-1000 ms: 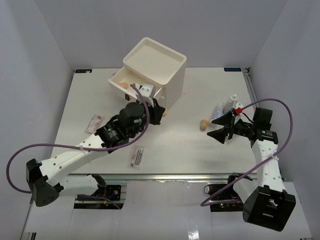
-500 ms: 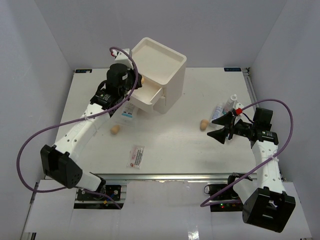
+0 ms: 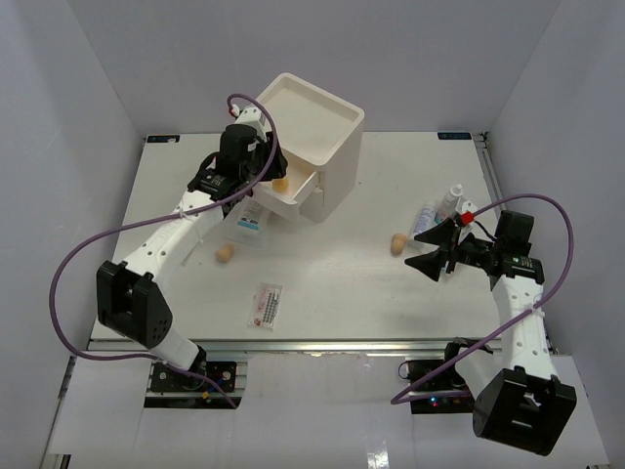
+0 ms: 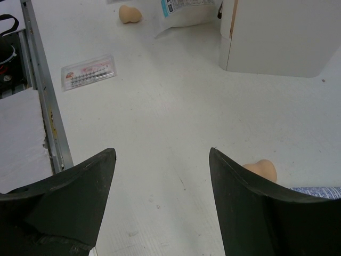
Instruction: Organize the makeup
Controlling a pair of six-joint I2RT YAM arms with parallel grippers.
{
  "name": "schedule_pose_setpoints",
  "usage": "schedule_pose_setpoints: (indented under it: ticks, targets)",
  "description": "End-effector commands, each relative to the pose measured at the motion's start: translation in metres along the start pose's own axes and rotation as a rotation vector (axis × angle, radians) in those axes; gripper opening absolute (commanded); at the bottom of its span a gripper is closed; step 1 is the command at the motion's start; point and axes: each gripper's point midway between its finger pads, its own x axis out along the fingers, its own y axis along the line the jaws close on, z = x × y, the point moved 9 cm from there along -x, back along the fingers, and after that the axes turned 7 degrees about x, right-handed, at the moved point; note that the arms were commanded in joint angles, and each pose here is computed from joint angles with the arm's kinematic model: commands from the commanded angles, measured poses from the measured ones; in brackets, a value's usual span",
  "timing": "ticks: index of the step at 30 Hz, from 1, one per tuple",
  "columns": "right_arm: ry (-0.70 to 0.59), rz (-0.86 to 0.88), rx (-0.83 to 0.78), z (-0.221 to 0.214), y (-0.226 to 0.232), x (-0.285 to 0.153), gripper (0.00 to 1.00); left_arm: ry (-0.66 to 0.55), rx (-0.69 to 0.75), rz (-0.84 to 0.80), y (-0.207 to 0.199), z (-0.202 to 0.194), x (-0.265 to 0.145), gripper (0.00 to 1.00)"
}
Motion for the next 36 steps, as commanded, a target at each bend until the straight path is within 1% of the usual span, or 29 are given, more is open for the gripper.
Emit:
schedule_pose_setpoints:
  ticks: [1,3,5,7,8,11,12,15,16,18,20,24,27,31,35,36]
  targets:
    - [-0.026,0.021,-0.031,0.003,0.002,-0.001,0.77,-0.121,-0.025,-0.067,0.0,0.029,-0.053,0.67]
    - [-0.027,0.022,-0.031,0.003,0.002,-0.001,0.77,-0.123,-0.038,-0.074,0.003,0.025,-0.066,0.69]
    - [-0.027,0.019,-0.032,0.003,0.002,-0.001,0.77,-0.108,-0.063,-0.069,0.009,0.01,-0.077,0.68]
    - [-0.029,0.021,-0.036,0.004,0.003,-0.001,0.77,-0.15,-0.12,-0.067,0.015,-0.001,-0.102,0.66]
    - [-0.029,0.02,-0.038,0.004,0.003,-0.001,0.77,-0.146,-0.141,-0.054,0.019,-0.011,-0.108,0.64]
    - [-0.031,0.018,-0.038,0.004,0.004,-0.002,0.77,-0.09,-0.242,0.014,0.036,-0.067,-0.122,0.59]
    - [-0.031,0.019,-0.038,0.004,0.004,-0.002,0.77,-0.117,-0.298,0.028,0.04,-0.074,-0.134,0.59]
    - [-0.033,0.019,-0.038,0.005,0.004,-0.002,0.78,-0.089,-0.398,0.111,0.056,-0.113,-0.139,0.58]
    - [-0.034,0.02,-0.035,0.004,0.004,-0.002,0.78,-0.107,-0.438,0.124,0.058,-0.117,-0.142,0.59]
    - [-0.035,0.02,-0.035,0.004,0.005,-0.002,0.78,-0.073,-0.485,0.192,0.065,-0.133,-0.136,0.63]
    - [-0.035,0.02,-0.037,0.005,0.005,-0.002,0.78,-0.003,-0.521,0.275,0.073,-0.145,-0.126,0.65]
    - [-0.037,0.016,-0.043,0.006,0.006,-0.003,0.78,0.127,-0.58,0.412,0.09,-0.159,-0.101,0.66]
    - [-0.04,0.015,-0.048,0.006,0.007,-0.004,0.78,0.256,-0.624,0.484,0.106,-0.177,-0.075,0.66]
    - [-0.043,0.013,-0.049,0.007,0.007,-0.004,0.78,0.305,-0.656,0.53,0.121,-0.184,-0.06,0.64]
    - [-0.045,0.014,-0.048,0.007,0.007,-0.005,0.78,0.295,-0.66,0.555,0.13,-0.182,-0.05,0.61]
    - [-0.045,0.016,-0.049,0.007,0.007,-0.004,0.78,0.313,-0.656,0.566,0.133,-0.186,-0.046,0.6]
